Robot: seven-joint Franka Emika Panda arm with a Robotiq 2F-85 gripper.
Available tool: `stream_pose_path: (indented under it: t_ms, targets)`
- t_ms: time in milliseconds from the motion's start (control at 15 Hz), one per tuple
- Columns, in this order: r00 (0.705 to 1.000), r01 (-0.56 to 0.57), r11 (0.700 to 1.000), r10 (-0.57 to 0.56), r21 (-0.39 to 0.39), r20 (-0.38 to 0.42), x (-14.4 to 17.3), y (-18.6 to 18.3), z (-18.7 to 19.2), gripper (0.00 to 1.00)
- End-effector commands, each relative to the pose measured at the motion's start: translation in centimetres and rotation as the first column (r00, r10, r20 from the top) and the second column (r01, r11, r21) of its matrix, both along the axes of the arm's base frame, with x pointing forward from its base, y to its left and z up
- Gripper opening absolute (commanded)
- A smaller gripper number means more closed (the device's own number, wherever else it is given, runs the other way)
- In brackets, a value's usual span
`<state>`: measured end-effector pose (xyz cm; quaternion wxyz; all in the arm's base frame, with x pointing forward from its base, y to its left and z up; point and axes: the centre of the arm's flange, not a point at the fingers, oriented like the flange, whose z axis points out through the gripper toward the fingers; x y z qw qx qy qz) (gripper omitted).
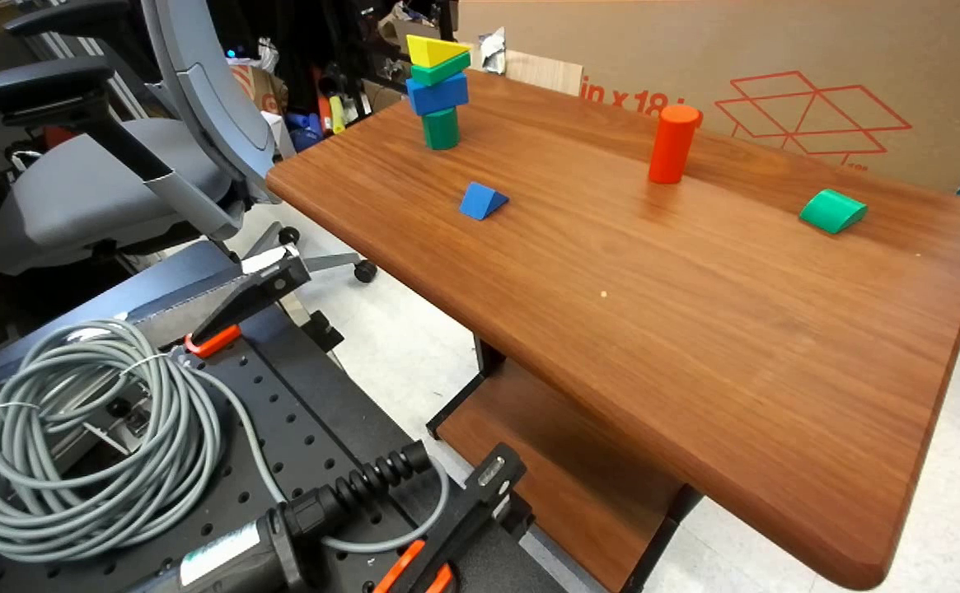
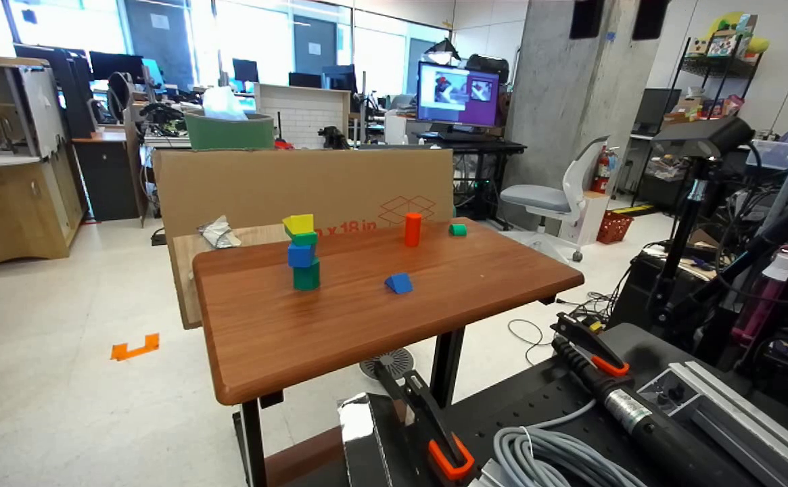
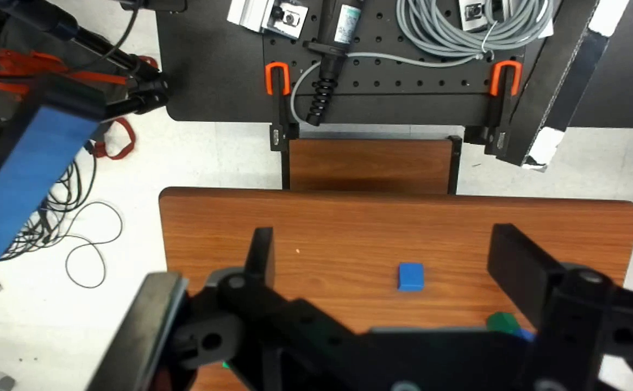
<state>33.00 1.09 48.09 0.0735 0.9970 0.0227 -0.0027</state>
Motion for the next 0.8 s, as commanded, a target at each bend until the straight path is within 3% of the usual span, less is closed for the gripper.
stream_pose_path:
  t_ms: [0,333,733]
  targets:
    - [0.995,-0.035,0.999,0.038,0.039,-0.093,6.8,4.5,-3.3,1.0]
    - [0.986,-0.082,0.99,0.097,0.116,-0.136,13.1,10.5,-9.0,1.0]
    - [0.993,-0.072,0.989,0.083,0.131,-0.08,19.2,14.7,-13.5,1.0]
